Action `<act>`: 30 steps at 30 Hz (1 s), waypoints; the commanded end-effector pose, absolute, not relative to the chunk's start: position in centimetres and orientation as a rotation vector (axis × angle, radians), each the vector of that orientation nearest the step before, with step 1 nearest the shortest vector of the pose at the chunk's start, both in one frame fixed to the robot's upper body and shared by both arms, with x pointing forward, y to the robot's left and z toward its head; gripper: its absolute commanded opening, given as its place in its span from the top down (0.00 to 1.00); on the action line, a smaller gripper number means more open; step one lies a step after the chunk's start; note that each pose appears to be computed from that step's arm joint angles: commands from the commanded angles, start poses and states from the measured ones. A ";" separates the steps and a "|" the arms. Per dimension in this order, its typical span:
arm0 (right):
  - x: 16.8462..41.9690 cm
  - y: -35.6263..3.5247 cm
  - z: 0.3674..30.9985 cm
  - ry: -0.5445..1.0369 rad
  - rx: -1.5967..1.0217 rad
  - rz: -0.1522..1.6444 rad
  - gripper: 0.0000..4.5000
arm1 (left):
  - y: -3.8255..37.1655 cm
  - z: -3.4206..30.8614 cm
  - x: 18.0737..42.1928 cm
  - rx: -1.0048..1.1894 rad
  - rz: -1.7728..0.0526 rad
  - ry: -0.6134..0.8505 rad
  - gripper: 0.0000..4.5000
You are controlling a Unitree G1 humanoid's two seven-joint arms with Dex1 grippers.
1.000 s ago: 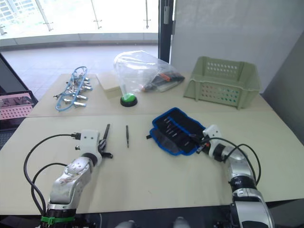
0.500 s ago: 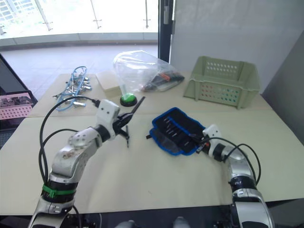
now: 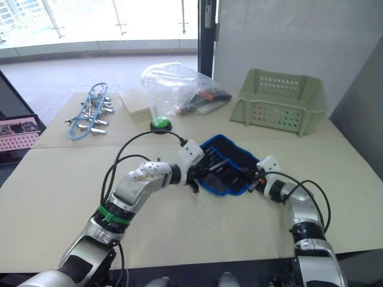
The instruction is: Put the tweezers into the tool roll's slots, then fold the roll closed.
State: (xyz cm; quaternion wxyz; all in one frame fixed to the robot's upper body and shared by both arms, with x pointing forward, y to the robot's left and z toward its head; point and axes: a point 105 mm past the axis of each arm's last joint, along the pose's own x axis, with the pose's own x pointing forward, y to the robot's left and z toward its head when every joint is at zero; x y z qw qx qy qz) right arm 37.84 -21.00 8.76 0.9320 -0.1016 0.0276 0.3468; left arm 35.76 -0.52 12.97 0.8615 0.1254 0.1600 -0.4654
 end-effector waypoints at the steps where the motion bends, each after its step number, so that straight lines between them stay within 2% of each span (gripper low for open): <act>1: 37.8 -22.0 9.3 0.041 -0.211 0.671 1.00 | -1.3 13.5 36.0 0.279 -0.979 0.343 0.99; 14: 37.6 -22.1 8.9 0.046 -0.207 0.664 1.00 | -2.5 12.4 36.0 0.265 -0.967 0.417 0.99; 30: 37.7 -21.3 9.7 0.048 -0.212 0.673 1.00 | -5.6 12.9 38.0 0.289 -1.012 0.353 0.99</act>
